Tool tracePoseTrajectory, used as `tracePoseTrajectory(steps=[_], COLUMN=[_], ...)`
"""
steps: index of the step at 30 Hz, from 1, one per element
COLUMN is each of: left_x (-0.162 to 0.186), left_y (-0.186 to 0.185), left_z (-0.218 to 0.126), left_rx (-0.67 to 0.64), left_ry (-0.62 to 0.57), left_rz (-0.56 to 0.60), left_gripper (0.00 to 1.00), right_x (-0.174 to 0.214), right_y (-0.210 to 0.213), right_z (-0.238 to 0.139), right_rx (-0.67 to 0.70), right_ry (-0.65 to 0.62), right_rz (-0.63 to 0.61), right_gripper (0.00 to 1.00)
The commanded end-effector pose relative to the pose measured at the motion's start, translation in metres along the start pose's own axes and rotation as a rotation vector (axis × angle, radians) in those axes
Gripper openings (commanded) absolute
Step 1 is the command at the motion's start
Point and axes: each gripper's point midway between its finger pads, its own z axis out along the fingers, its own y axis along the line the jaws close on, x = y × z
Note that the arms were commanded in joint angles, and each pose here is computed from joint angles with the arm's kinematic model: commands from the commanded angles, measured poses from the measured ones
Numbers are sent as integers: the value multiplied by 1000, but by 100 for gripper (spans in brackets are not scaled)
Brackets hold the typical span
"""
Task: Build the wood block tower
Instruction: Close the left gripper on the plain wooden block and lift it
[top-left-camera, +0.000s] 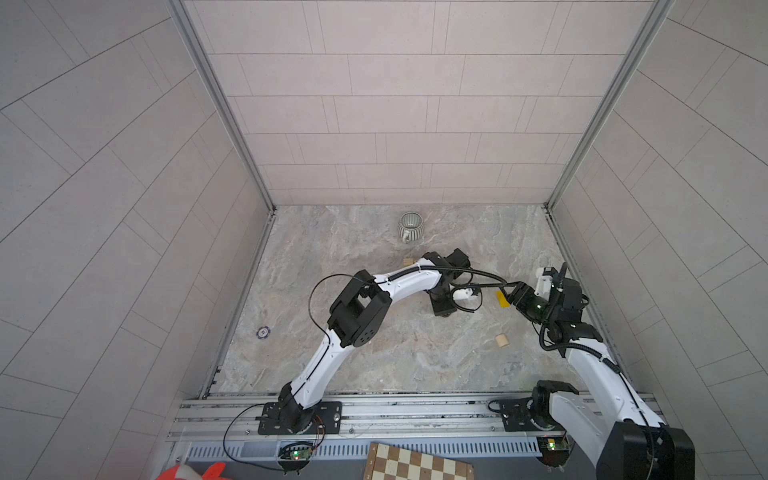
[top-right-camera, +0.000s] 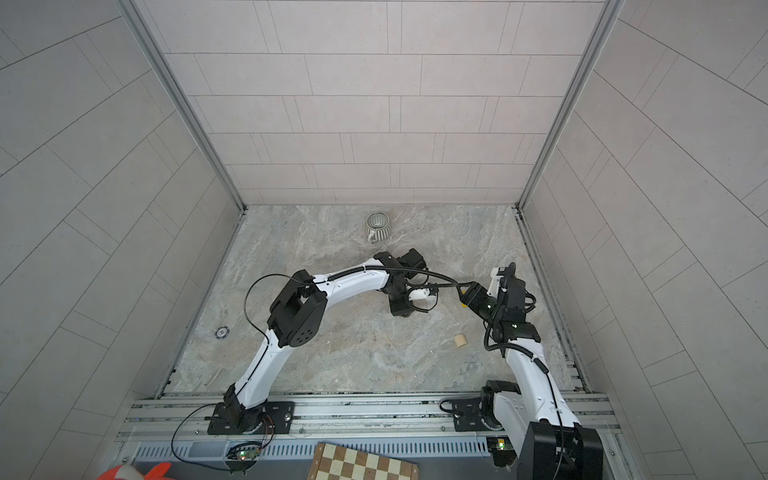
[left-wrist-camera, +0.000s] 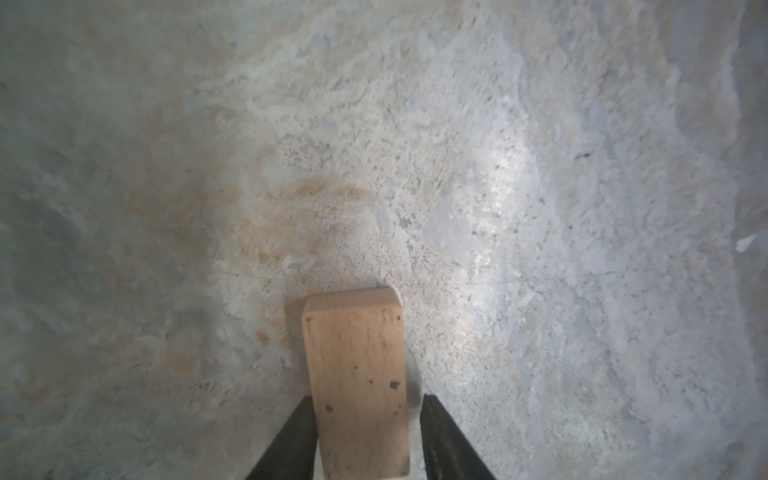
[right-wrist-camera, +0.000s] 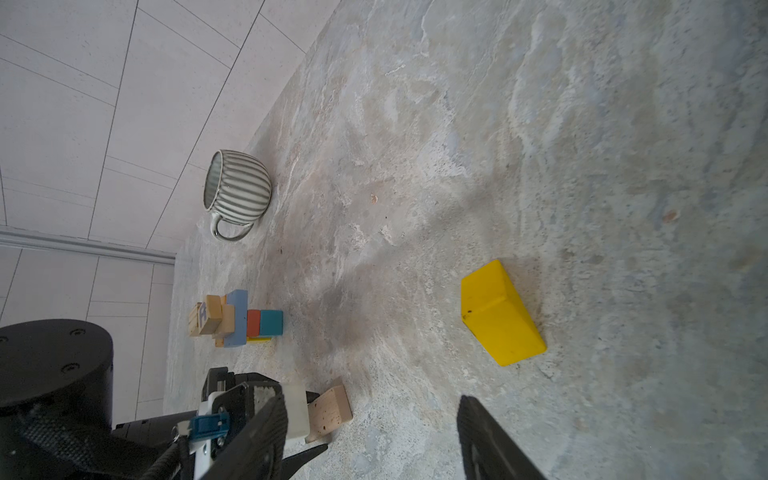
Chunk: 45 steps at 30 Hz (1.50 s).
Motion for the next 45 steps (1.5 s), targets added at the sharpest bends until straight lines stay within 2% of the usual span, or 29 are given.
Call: tracePoseTrajectory(steps=[1,15,21,26,29,45], left_x=[-6,-18,-16,-18,-18,-11], left_y=[-1,4,9,3,1,8], left_z=[-15,-78,-102,-92,-78,-15], left_rx=[-11,-93,-101,-52,-23,-42], left_ry=[-18,-83,-140,-161,-149,-55], left_rz=[18,89,70,44,20,-54], left_gripper=[45,43,43,64,74,77], right_x=[1,-1,-1,-2,0,1], right_y=[-3,2,4,5,3,2], right_z=[0,0,-1,-1,-1,0], right_rx=[-2,-23,-29,-28,-23,-23], right_ry=[-9,-14,-15,-16,-12,-13], right_rz=[8,-13,-24,-28,-32,-29], right_gripper=[67,67,67,68,68,69])
